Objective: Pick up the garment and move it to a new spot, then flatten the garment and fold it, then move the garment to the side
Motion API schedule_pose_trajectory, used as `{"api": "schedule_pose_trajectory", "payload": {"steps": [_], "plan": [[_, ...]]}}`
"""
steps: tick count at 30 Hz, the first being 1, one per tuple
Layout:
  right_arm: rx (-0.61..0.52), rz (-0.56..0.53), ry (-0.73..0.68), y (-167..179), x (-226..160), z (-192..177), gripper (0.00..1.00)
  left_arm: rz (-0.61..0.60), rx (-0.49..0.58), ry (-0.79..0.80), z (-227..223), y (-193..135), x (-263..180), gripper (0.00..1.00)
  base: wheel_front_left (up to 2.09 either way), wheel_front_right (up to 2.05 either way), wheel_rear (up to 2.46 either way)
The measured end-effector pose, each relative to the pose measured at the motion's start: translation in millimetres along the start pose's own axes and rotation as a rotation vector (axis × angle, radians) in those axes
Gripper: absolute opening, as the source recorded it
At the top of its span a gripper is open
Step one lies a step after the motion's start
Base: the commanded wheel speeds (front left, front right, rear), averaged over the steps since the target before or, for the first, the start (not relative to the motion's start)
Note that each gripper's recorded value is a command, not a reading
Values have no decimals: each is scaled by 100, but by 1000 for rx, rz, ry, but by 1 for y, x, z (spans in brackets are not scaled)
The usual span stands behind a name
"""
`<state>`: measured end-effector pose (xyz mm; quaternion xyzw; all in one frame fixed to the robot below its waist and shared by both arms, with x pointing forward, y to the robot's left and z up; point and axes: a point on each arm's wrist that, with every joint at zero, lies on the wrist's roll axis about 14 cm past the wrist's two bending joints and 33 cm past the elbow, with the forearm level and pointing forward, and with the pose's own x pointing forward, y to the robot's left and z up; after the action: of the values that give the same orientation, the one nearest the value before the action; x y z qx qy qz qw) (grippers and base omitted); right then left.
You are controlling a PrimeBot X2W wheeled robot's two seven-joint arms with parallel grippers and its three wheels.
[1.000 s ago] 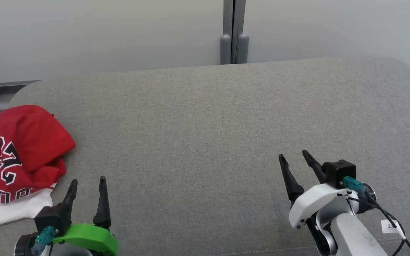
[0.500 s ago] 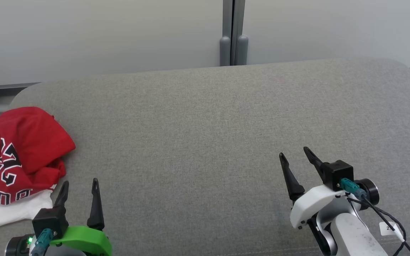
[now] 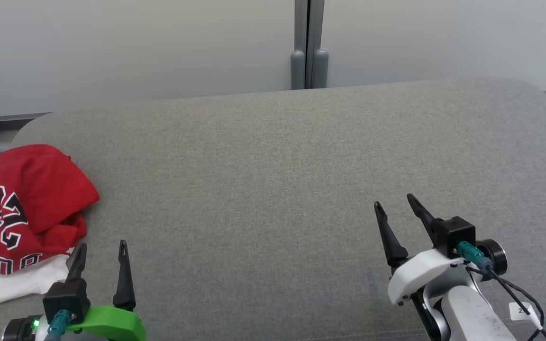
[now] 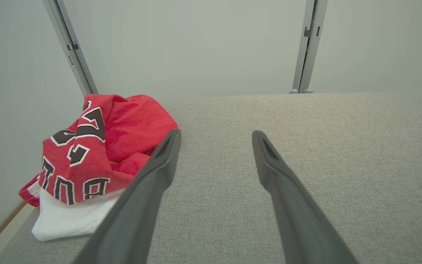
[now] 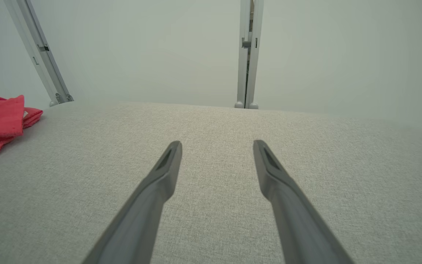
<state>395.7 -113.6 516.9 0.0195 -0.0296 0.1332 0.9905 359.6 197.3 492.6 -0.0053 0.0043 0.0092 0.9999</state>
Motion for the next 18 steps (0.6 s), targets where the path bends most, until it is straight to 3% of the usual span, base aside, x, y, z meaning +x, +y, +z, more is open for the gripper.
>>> {"api": "schedule_pose_trajectory", "payload": {"steps": [18], "plan": [[68,15,-4,8,3,-2,100,22,-6,-2,1,9,-3,100,0,0,0]]}}
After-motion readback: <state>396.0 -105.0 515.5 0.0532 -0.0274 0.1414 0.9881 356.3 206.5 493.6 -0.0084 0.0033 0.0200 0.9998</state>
